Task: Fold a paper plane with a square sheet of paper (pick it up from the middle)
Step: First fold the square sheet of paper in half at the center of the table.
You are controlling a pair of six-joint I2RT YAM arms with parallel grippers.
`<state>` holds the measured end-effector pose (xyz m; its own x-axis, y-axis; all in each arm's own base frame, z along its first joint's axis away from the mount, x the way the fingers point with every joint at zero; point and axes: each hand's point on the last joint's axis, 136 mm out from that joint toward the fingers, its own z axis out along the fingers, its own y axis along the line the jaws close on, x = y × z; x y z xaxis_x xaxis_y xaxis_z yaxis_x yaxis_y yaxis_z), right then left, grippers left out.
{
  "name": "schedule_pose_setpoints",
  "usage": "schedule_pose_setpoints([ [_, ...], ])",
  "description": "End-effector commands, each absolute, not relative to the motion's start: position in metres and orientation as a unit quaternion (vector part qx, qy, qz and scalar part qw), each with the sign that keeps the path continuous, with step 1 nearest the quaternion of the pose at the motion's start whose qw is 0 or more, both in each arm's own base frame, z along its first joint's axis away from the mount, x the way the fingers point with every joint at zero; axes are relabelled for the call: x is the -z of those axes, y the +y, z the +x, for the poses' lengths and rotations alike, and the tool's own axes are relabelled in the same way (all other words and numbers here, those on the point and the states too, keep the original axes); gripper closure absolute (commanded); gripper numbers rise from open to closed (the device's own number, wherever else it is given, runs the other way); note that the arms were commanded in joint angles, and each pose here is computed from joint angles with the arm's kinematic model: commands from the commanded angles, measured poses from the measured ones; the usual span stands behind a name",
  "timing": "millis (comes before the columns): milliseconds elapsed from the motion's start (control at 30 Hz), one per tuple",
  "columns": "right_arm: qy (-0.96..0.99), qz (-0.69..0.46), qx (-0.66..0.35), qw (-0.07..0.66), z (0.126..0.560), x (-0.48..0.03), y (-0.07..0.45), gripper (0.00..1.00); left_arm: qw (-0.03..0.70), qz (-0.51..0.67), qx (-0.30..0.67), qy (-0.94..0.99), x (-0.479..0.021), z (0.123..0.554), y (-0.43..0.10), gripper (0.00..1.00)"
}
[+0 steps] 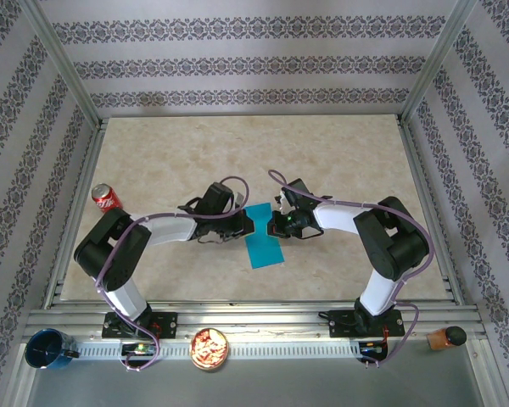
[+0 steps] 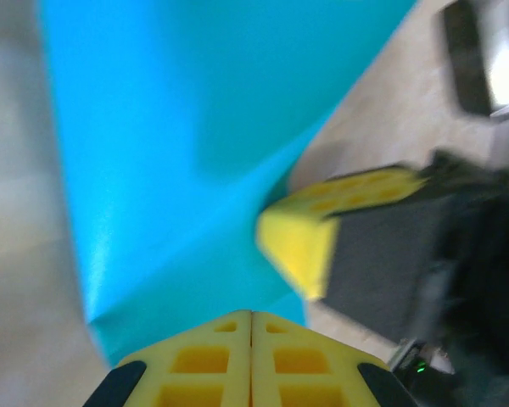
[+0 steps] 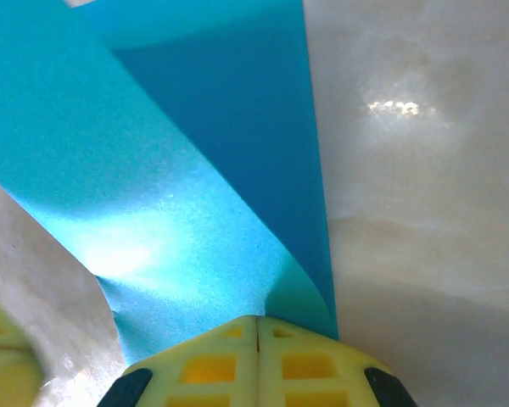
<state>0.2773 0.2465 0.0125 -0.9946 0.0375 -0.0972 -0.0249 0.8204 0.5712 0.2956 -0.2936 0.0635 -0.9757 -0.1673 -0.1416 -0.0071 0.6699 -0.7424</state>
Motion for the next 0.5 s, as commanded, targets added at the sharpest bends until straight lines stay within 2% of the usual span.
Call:
schedule_pose_setpoints([
  [0,0.978,0.026,-0.206,-0.018,0.244,0.031,0.208,1.0,0.097,-0.052,0.389,0.915,-0.059,0.308,-0.285,0.93],
  [167,0.979,0.029,-0.202,-0.018,0.242,0.032,0.205,1.0,0.088,-0.06,0.391,0.914,-0.045,0.315,-0.28,0.93],
  [467,0.979,0.032,-0.201,-0.021,0.24,0.034,0.204,1.0,0.065,-0.108,0.355,0.926,0.004,0.301,-0.257,0.94],
])
